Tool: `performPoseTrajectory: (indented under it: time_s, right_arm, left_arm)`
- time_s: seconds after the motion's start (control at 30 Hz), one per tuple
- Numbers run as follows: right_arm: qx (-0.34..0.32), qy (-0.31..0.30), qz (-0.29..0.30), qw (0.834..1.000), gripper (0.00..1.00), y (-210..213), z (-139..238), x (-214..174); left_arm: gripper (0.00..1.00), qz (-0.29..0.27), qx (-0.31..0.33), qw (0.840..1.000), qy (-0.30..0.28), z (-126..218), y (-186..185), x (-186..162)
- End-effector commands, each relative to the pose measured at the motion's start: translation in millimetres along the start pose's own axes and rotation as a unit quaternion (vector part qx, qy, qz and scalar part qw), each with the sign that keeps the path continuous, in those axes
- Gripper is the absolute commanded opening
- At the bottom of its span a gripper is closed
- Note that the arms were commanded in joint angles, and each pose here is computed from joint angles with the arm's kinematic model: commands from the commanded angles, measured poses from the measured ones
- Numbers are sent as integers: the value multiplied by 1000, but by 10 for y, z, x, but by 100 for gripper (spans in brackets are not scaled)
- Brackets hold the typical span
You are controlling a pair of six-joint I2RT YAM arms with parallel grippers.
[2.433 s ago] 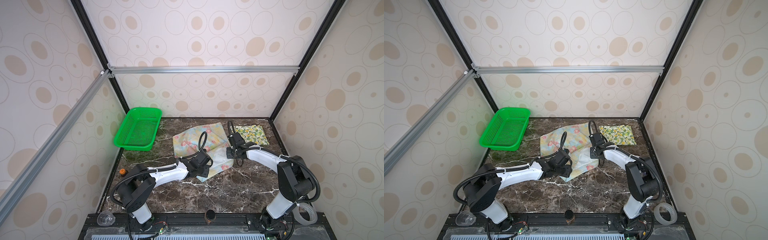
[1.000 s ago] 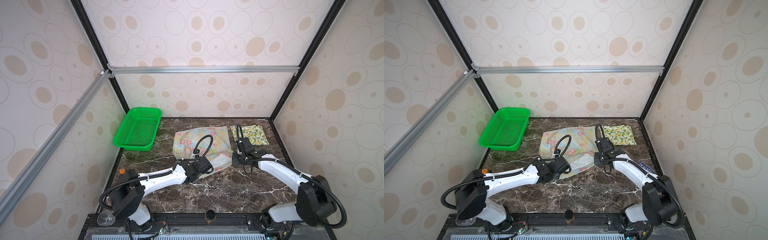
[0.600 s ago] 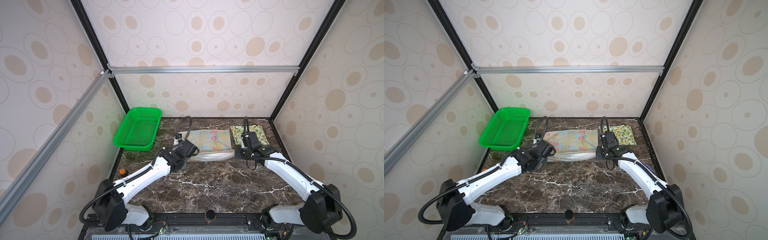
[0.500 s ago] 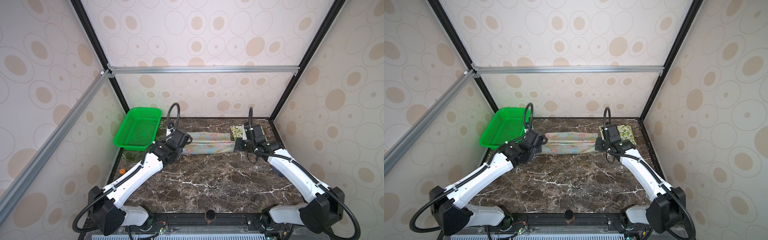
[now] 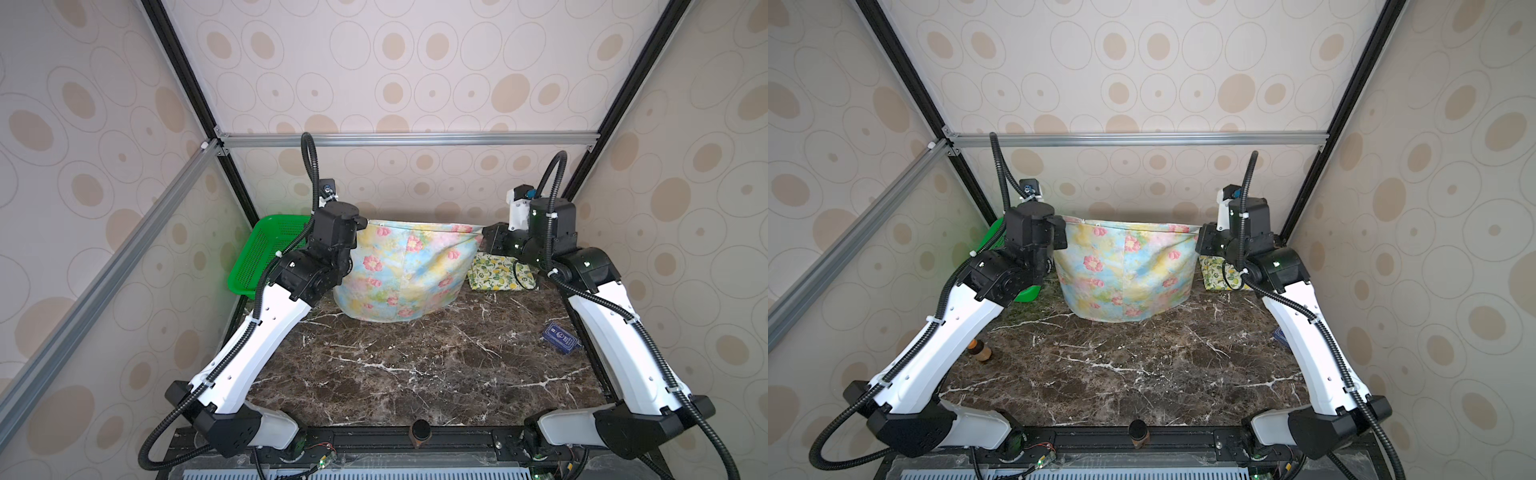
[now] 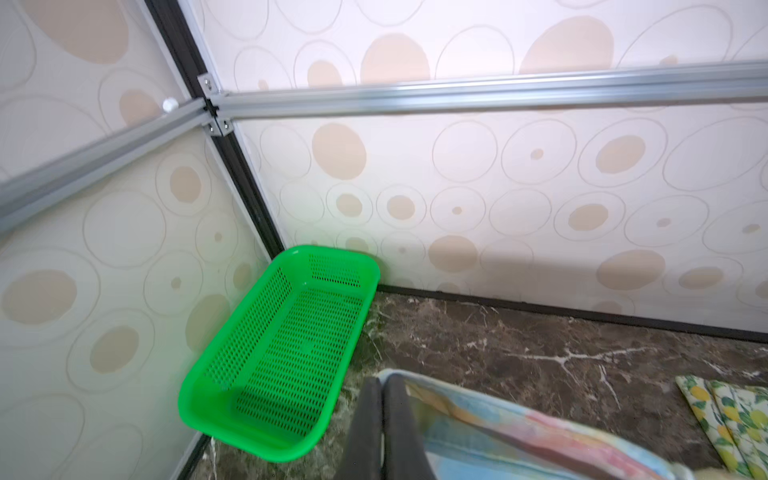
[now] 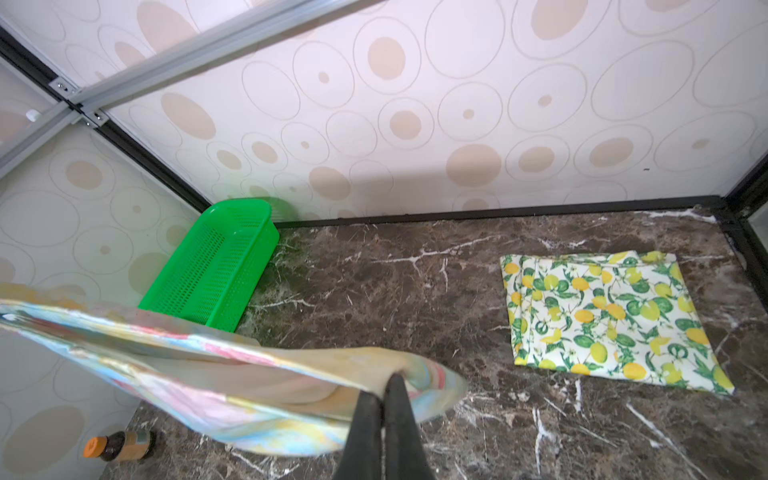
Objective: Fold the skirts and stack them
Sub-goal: 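Lift the floral skirt high with both grippers and swing it away from the robot, then lower the floral skirt flat onto the table with both grippers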
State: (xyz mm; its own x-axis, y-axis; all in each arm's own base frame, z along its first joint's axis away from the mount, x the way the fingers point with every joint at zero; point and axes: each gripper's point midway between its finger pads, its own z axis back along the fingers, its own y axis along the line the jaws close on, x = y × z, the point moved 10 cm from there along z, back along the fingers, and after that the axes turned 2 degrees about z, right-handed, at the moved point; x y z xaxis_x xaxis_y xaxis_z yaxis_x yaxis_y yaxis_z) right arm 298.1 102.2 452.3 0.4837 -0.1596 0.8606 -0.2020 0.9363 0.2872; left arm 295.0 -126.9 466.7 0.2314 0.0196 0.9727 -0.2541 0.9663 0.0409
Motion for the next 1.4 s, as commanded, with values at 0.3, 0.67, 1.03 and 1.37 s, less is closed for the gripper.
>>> performPoseTrajectory:
  time_s: [0.3,0.67,1.03,1.37]
  right_arm:
    - [-23,11,8,1000,0,-435,-981,521]
    - [11,65,-8,998,0,-501,-1142,183]
    - [-30,225,-109,968,0,-832,-868,-2105]
    - [-51,282,-130,949,3,-865,-548,-2887]
  left_arm:
    - [0,-13,3,999,-37,-1004,-239,434]
    - [0,0,-46,999,14,-1090,-224,99]
    - [0,64,-116,960,245,-470,18,-2115]
    - [6,78,-112,928,346,33,253,-2987]
